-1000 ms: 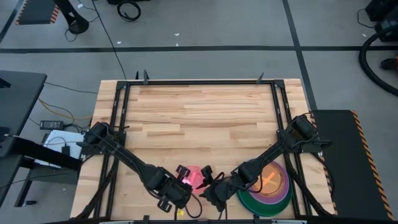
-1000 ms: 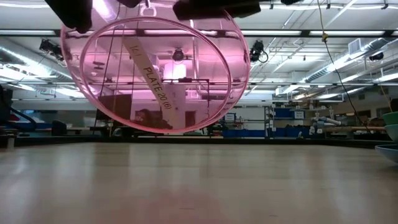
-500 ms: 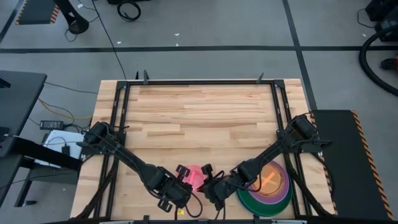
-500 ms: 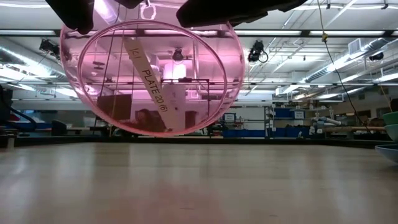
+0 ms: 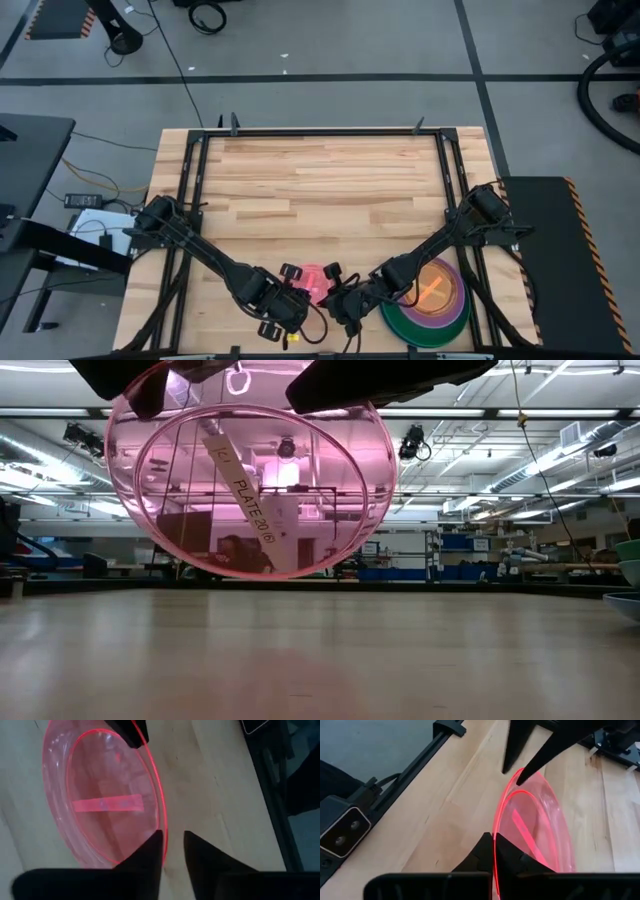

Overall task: Stack plastic plates
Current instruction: Stack the pink plate on top of the light orange plate

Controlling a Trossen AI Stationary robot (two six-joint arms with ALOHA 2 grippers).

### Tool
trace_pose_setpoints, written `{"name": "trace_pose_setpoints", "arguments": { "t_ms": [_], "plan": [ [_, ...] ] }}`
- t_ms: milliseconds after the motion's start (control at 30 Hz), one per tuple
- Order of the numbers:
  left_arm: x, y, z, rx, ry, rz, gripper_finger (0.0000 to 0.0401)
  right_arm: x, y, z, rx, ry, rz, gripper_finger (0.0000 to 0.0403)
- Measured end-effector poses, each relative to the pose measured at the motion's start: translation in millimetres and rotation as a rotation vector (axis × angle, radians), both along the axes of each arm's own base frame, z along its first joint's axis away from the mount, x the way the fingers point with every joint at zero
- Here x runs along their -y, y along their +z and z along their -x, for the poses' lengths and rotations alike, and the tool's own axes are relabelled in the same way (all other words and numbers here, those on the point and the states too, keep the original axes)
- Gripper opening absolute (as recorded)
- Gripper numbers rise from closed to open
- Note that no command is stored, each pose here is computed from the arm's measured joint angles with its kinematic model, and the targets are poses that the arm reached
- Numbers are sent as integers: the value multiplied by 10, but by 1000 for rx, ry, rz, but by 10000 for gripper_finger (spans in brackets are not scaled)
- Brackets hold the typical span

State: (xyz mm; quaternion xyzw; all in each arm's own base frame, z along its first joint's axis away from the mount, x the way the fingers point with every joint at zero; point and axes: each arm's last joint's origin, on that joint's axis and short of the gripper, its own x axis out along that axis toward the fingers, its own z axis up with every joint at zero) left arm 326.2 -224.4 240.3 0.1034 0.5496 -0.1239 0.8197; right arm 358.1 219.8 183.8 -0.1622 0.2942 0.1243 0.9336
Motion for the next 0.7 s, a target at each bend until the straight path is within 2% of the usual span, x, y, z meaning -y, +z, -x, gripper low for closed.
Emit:
{"name": "trace_pose_setpoints", "arguments": {
  "t_ms": [200,400,533,700],
  "plan": [
    [-47,51,64,-35,-1,-20,146,-10,3,7,0,3,-2,7],
    [-140,429,239,32,12,33,161,-109,152,136,-22,4,-37,7],
    [-214,732,396,135,21,45,161,-297,529,379,-64,-7,-131,7],
    [-303,1031,595,321,80,-69,160,-575,1151,891,-76,23,-212,7]
  ]
}}
